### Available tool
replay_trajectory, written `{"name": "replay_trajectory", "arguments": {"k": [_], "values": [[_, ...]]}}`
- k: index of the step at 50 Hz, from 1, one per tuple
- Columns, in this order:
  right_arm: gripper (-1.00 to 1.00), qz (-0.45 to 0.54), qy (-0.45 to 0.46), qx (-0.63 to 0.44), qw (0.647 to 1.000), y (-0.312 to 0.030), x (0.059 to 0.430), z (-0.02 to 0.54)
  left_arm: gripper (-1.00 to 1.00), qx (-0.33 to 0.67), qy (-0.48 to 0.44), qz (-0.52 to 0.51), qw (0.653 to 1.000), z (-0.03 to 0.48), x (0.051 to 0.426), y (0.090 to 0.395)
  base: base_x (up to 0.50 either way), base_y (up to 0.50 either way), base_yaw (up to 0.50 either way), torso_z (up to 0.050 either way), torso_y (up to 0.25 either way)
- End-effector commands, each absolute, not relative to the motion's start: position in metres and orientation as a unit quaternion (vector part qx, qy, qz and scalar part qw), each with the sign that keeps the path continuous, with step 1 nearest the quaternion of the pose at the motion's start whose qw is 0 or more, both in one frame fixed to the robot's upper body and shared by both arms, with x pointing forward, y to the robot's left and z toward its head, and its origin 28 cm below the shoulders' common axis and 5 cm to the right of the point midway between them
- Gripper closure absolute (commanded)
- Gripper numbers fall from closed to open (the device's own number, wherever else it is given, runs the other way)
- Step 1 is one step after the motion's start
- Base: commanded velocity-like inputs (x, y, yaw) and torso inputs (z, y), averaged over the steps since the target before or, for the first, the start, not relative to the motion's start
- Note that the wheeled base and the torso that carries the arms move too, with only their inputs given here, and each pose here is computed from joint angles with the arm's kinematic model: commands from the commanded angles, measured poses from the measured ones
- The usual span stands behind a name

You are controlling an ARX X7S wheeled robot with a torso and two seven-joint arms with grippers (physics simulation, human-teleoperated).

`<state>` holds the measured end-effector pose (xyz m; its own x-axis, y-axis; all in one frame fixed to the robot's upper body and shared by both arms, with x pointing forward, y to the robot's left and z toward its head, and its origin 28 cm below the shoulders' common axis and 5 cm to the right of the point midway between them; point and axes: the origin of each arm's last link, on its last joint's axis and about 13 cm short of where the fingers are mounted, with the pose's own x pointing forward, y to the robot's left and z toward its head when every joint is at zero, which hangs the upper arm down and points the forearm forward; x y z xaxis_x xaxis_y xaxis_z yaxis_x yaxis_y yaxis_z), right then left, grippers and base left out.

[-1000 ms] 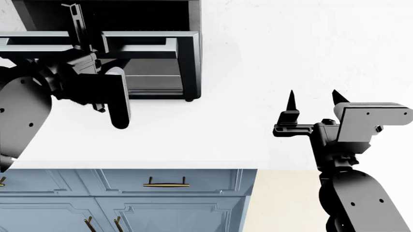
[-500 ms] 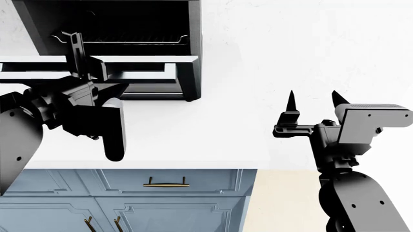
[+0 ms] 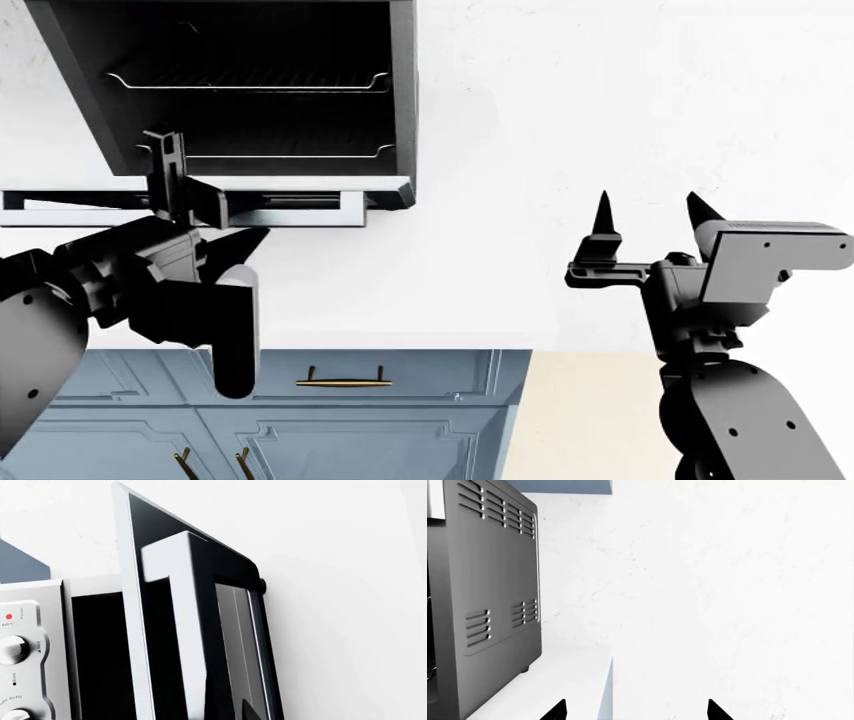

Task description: Open the toaster oven door.

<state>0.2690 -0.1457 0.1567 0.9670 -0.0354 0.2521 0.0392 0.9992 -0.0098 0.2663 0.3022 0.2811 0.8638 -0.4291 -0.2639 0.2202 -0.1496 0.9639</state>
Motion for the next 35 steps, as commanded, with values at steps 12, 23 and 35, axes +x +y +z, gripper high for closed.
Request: {"name": "replay_trajectory", "arguments": {"k": [12,23,35], "values": [[-1.00,-0.020,-0.128,-0.004,0.992,-0.145,0.268,0.156,1.00,0.650,0.027,-0.382,0.657,0.214,0.241,0.296,0.00,0.00,0.00,0.000,0.000],[-1.00,-0.021,-0.128,-0.003,0.992,-0.146,0.266,0.155,1.00,0.640,0.039,-0.399,0.655,0.199,0.232,0.296,0.00,0.00,0.00,0.000,0.000],[-1.00,-0.025,-0.127,-0.004,0.992,-0.147,0.265,0.154,1.00,0.623,0.058,-0.420,0.657,0.181,0.226,0.297,0.00,0.00,0.00,0.000,0.000]]}}
